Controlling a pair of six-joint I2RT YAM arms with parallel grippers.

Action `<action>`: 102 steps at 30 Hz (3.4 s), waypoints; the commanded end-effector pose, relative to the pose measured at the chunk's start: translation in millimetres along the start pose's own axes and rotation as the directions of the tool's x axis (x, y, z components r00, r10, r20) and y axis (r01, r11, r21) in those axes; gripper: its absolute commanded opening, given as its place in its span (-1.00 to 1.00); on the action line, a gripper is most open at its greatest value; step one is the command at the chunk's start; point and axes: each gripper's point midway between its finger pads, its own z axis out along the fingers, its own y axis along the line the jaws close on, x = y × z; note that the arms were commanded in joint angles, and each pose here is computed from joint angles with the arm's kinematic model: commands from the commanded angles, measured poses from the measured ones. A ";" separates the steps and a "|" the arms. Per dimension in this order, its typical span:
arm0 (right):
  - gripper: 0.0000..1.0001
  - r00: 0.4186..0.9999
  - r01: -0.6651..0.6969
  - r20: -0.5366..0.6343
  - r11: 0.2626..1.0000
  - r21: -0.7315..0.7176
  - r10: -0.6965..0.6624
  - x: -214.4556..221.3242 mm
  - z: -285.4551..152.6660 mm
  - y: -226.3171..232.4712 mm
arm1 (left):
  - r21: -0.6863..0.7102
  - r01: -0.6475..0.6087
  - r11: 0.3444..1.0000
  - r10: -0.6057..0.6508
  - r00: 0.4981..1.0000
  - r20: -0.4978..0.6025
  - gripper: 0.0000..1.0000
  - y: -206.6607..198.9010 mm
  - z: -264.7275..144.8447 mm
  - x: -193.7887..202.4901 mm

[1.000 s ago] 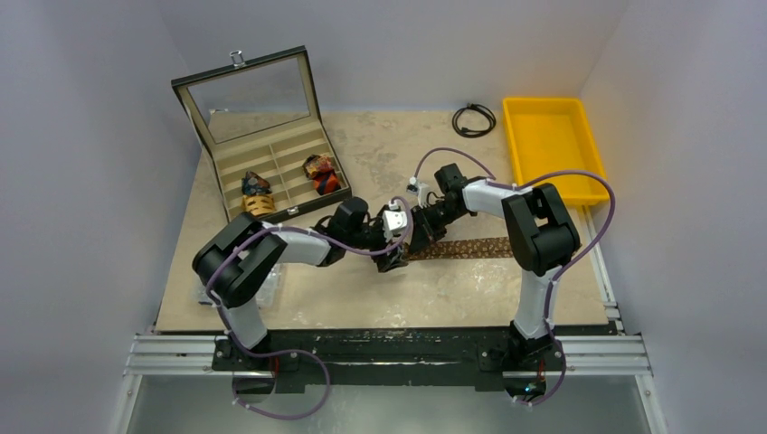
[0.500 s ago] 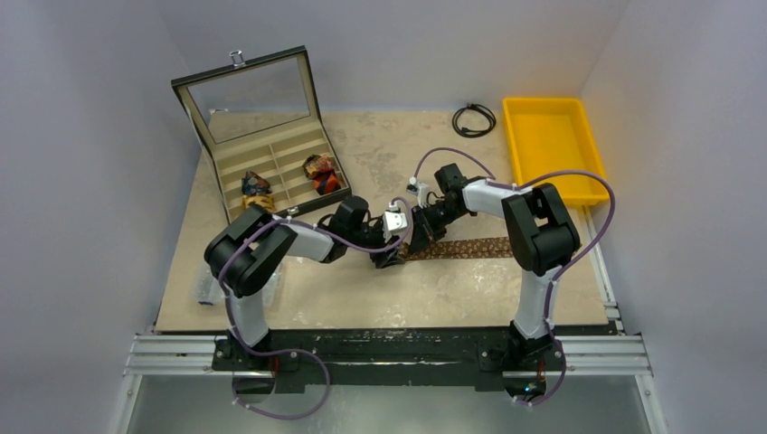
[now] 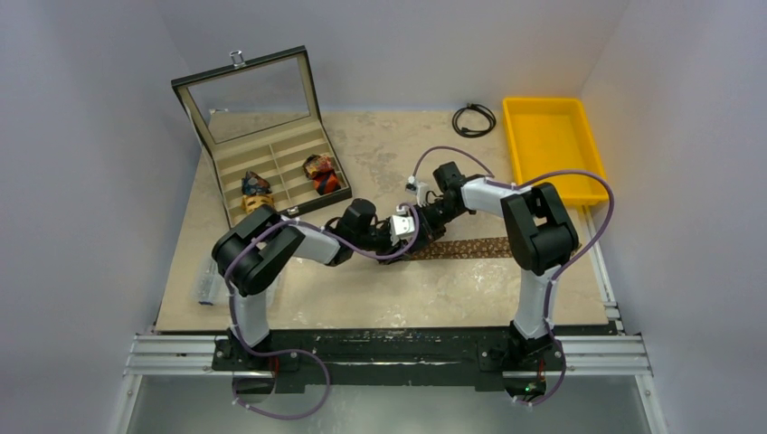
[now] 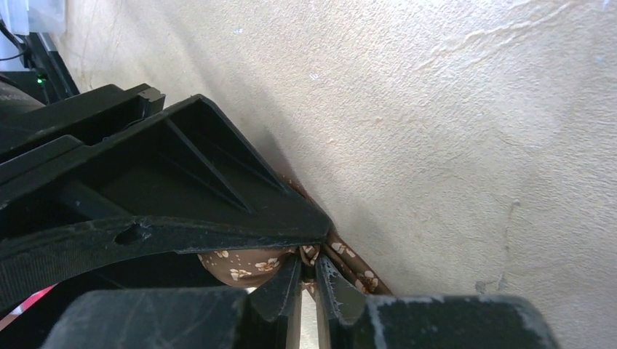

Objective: Roll the ties
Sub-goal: Roll the tie at the center of the board.

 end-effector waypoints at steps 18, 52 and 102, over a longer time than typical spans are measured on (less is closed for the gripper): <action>-0.12 0.987 -0.143 0.049 0.976 -0.162 0.153 -20.6 -24.9 55.2 | -0.011 0.007 1.000 -0.009 0.975 -0.220 -0.37 -13.0 -16.9 30.8; -1.00 0.987 -0.141 -0.084 0.990 -0.014 0.139 33.3 -6.6 -7.1 | -0.161 -0.012 0.987 0.032 0.991 0.127 1.00 17.2 -68.4 -97.3; -0.03 0.991 -0.129 0.026 0.980 -0.154 0.134 -3.3 -46.8 25.6 | -0.130 0.003 0.992 -0.020 0.991 -0.131 -0.57 -9.4 -8.6 20.5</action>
